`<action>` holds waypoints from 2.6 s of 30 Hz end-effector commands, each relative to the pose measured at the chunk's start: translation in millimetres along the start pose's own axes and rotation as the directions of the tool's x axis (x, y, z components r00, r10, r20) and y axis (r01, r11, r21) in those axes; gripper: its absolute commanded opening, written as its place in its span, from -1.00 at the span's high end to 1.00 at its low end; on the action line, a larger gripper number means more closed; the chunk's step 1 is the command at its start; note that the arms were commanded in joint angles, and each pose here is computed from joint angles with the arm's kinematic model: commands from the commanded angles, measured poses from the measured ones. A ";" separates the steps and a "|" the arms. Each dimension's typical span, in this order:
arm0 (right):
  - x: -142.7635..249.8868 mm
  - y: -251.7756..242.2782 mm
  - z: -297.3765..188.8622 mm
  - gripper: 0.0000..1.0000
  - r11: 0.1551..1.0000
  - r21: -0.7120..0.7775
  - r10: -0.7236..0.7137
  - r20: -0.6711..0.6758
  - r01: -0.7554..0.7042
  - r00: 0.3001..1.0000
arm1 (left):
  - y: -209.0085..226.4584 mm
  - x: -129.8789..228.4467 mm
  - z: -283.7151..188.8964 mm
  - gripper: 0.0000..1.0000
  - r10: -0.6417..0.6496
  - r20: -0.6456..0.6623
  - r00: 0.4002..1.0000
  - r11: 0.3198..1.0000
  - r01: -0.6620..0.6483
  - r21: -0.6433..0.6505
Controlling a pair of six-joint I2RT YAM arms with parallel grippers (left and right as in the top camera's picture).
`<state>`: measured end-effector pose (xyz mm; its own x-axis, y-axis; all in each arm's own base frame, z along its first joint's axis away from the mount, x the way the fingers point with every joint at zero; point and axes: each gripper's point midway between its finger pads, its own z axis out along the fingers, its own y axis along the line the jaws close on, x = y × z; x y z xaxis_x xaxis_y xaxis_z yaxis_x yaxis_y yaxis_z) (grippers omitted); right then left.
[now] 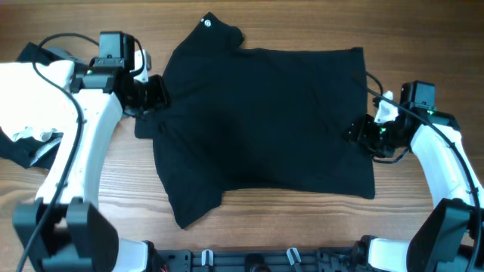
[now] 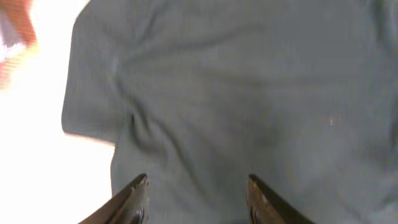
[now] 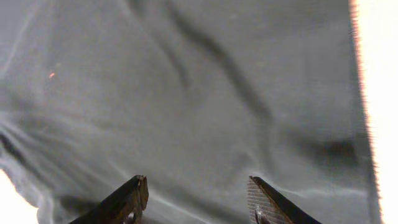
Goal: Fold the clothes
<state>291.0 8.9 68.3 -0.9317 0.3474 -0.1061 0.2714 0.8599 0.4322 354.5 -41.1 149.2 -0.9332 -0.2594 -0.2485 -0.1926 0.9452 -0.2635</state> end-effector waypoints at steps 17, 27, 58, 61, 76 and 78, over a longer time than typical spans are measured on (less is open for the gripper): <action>43.9 -73.8 15.9 0.38 0.860 0.394 0.395 -0.107 -0.326 0.912 | 42.8 141.4 40.6 -0.16 -0.268 -0.349 0.898 0.962 0.227 -0.155; 27.5 -71.7 18.9 0.40 0.925 0.299 0.278 -0.111 -0.235 0.954 | 60.5 189.0 96.6 0.03 -0.320 -0.361 0.876 0.947 0.290 -0.137; 46.7 -31.0 -50.5 0.00 0.951 0.148 0.278 -0.009 -0.273 0.961 | 33.1 178.0 17.8 0.03 -0.464 -0.231 0.855 0.876 0.482 0.026; 43.8 -26.3 -60.1 -0.15 0.956 0.131 0.259 0.041 -0.263 0.965 | 34.2 180.9 13.4 -0.12 -0.449 -0.217 0.867 0.885 0.464 0.024; 89.5 -50.8 -8.1 -0.33 0.916 0.169 0.380 -0.080 -0.363 0.921 | 32.2 222.8 44.3 -0.20 -0.362 -0.387 0.848 0.932 0.337 -0.131; 92.7 -53.5 -1.6 -0.32 0.908 0.169 0.401 -0.079 -0.384 0.913 | 35.1 228.3 47.0 -0.20 -0.372 -0.410 0.832 0.928 0.338 -0.156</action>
<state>196.2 -11.2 48.6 -0.7949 0.5982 0.1016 0.6001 0.7503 0.2772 159.4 -79.8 50.0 -0.8431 -0.4844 0.2335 -0.5326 0.8123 -0.2379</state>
